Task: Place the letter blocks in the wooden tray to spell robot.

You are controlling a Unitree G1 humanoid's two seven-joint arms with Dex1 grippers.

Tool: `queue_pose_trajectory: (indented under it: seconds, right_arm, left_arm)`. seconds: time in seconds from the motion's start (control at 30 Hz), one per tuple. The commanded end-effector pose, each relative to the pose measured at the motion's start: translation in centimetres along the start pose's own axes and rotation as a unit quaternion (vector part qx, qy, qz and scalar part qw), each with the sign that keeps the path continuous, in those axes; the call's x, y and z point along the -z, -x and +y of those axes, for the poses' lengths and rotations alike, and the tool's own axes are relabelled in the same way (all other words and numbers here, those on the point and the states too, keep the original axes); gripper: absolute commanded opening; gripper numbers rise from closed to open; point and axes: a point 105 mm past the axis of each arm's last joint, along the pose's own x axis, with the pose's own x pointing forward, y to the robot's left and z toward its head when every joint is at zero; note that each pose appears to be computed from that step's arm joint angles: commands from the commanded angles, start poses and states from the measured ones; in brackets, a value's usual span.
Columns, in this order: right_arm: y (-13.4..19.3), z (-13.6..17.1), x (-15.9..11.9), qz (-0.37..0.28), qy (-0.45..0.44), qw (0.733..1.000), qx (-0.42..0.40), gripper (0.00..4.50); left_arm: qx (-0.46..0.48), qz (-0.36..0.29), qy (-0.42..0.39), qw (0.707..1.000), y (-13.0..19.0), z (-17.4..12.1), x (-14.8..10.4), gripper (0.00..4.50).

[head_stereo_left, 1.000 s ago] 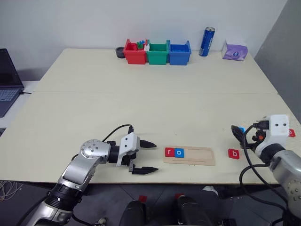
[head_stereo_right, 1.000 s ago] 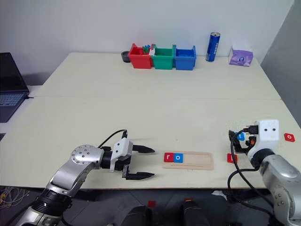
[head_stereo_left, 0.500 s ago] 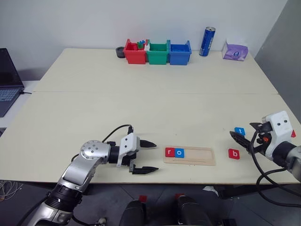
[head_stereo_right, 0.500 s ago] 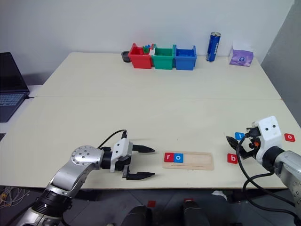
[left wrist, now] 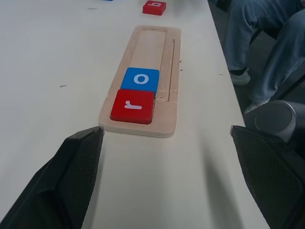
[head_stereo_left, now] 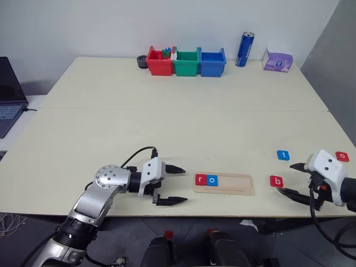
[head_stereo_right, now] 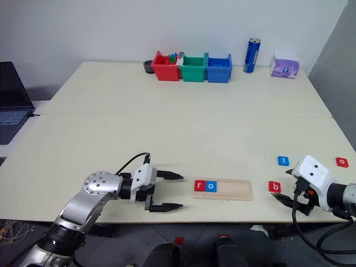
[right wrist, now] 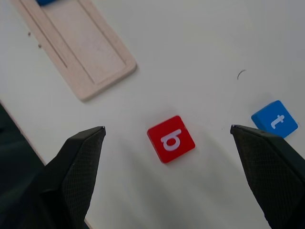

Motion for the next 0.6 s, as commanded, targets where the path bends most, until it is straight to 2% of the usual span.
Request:
queue_pose_trajectory:
  seconds: [0.03, 0.4, 0.5, 0.6]
  right_arm:
    - [-0.7, -0.5, 0.3, 0.010, 0.029, 0.999, -0.020, 4.47]
    - [-4.0, -1.7, 1.8, 0.026, 0.041, 0.997, -0.065, 4.47]
    - [-4.3, -2.1, 2.4, 0.035, 0.042, 0.996, -0.074, 3.85]
    - [-4.4, -2.4, 2.5, 0.034, 0.040, 0.996, -0.077, 2.81]
  left_arm:
    - [0.005, -0.006, -0.018, 1.000, -0.1, 0.0, -0.7, 4.50]
    - [-0.001, 0.000, -0.012, 1.000, 0.2, -0.3, -0.3, 4.50]
    - [-0.002, 0.001, -0.011, 1.000, 0.3, -0.3, -0.2, 4.50]
    - [-0.004, 0.003, -0.010, 1.000, 0.4, -0.3, -0.1, 4.50]
